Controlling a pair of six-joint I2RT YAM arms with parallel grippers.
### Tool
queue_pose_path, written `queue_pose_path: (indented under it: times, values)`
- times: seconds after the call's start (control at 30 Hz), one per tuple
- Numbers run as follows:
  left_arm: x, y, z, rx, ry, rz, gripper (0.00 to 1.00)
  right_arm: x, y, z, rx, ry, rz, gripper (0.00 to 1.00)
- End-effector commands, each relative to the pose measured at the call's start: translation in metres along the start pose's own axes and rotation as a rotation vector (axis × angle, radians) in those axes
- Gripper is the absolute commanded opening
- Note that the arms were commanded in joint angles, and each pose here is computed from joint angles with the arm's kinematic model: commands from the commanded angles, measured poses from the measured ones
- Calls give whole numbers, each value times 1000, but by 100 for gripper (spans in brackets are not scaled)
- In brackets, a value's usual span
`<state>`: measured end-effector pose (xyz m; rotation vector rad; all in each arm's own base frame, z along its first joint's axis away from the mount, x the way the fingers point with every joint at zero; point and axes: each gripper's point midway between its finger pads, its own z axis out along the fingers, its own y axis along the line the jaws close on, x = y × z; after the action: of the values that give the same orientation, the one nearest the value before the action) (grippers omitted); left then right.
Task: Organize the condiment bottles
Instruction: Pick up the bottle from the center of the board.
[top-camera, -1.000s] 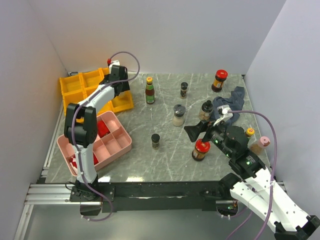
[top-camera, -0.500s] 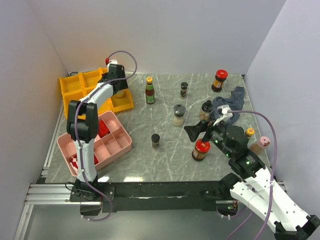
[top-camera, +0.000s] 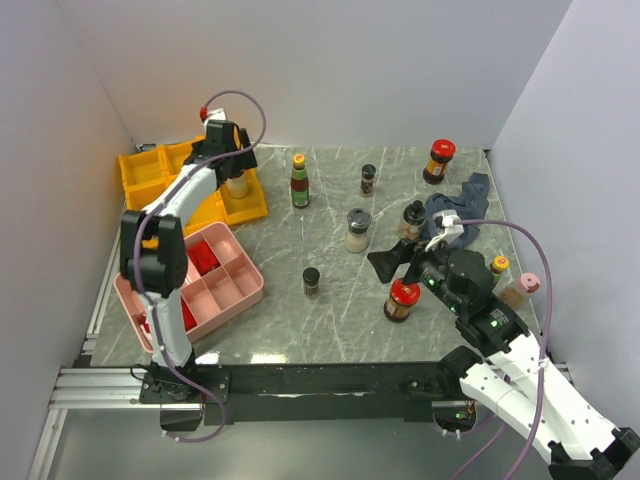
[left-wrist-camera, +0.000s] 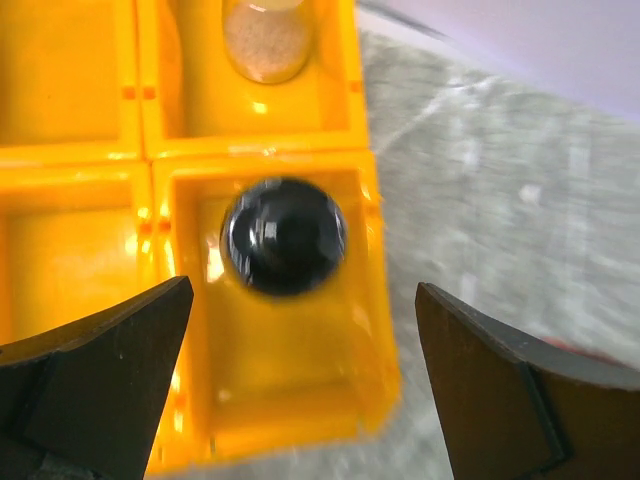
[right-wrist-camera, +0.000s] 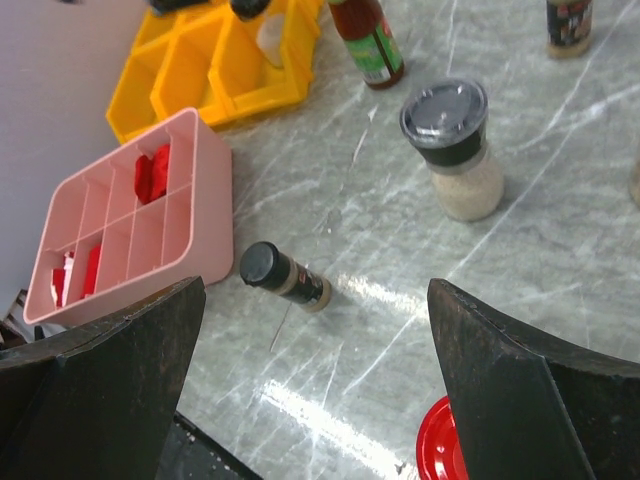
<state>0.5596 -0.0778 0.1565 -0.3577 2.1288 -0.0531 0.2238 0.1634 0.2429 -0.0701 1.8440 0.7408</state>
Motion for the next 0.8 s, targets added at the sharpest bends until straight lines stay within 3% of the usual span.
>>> queue_pose_path:
  times: [0.0, 0.17, 0.23, 0.27, 0.3, 0.57, 0.77]
  values:
    - [-47, -17, -81, 142, -98, -112, 99, -13, -1, 2, 49, -8, 55, 100]
    - [-34, -5, -136, 175, -88, -163, 99, -13, -16, 8, 169, 13, 105, 100]
    - [-7, -6, -146, 218, -39, -169, 99, -14, -27, 12, 232, 7, 121, 100]
    - [-17, -13, -168, 281, -85, -190, 99, -14, -30, 13, 255, 5, 127, 100]
    - [7, -20, -175, 335, -43, -170, 100, -18, -39, 14, 308, -18, 131, 100]
    - [31, -61, -287, 663, -146, -65, 99, -37, -83, 29, 622, -16, 16, 100]
    - [68, -89, -329, 828, -135, -13, 100, -50, -107, 55, 786, 30, -28, 100]
